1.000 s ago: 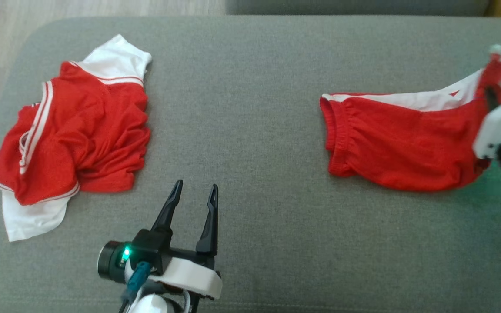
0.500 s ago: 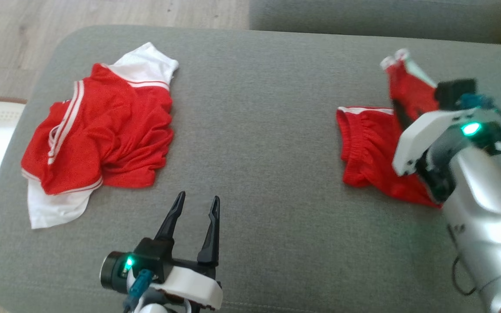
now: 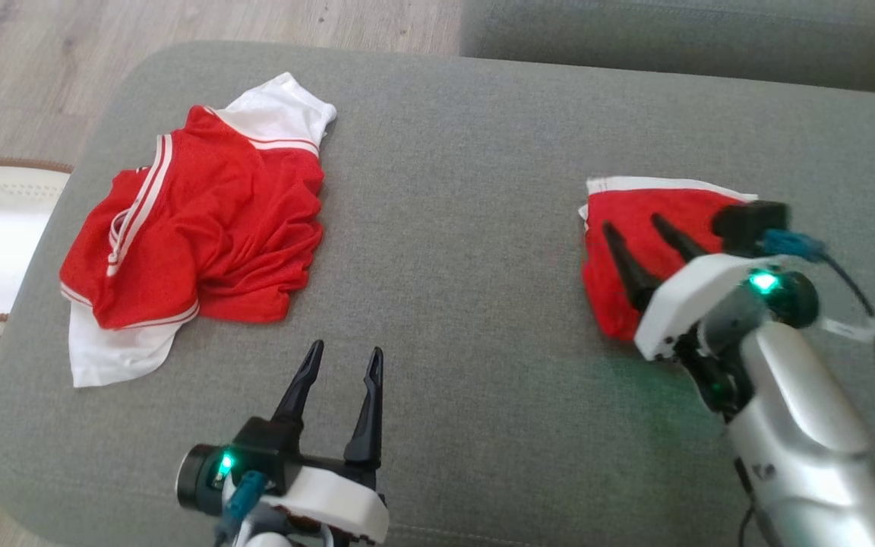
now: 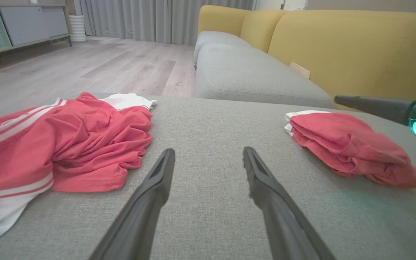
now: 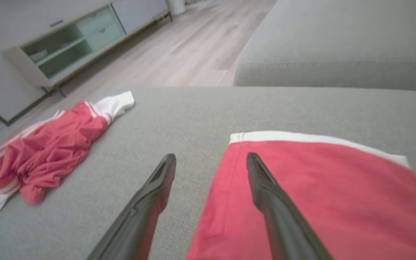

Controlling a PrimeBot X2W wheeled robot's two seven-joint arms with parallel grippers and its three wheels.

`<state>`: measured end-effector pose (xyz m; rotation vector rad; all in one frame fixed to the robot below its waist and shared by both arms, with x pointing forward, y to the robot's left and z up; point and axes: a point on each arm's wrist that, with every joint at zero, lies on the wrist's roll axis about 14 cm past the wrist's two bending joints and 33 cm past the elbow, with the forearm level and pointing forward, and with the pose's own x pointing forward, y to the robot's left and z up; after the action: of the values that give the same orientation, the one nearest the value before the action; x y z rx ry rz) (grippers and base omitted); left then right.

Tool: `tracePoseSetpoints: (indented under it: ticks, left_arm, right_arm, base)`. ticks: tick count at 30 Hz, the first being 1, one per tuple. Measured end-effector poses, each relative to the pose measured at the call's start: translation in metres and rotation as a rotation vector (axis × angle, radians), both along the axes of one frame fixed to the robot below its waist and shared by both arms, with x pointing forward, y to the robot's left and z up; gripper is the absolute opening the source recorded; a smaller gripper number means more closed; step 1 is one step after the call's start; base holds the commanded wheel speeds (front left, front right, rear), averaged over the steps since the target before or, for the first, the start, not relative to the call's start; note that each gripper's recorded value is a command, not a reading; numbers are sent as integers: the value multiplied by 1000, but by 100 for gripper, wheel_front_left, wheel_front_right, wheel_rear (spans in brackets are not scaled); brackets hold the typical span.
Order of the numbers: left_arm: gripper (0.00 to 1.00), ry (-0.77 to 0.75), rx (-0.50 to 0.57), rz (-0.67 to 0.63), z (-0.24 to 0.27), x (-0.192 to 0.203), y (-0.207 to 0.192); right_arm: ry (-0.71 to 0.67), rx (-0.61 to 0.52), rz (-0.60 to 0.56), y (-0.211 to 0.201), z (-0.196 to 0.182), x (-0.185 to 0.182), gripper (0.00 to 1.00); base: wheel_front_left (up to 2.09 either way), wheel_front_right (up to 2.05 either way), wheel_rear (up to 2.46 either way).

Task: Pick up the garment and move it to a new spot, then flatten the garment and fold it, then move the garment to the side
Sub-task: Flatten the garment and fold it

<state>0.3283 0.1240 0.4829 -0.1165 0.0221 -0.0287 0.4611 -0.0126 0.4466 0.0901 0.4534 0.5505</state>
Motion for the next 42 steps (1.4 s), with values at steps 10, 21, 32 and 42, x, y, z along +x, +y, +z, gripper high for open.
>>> tracePoseSetpoints:
  ticks: [10, 21, 32, 42]
  left_arm:
    - [100, 7, -46, 7, -1, -8, -2]
    - [100, -18, -31, 9, 4, -24, 2]
    - [100, -93, -9, 57, 24, -33, 18]
    - [100, -69, 53, 74, 14, -50, 26]
  right_arm:
    - [-109, 75, -230, -90, 20, -19, 100]
    - [-260, 151, -332, -125, 45, -68, 100]
    - [-387, 115, -298, -107, 39, -105, 100]
    - [-420, 94, -310, -106, 40, -120, 100]
  base:
    - [0, 0, 0]
    - [0, 0, 0]
    - [0, 0, 0]
    - [0, 0, 0]
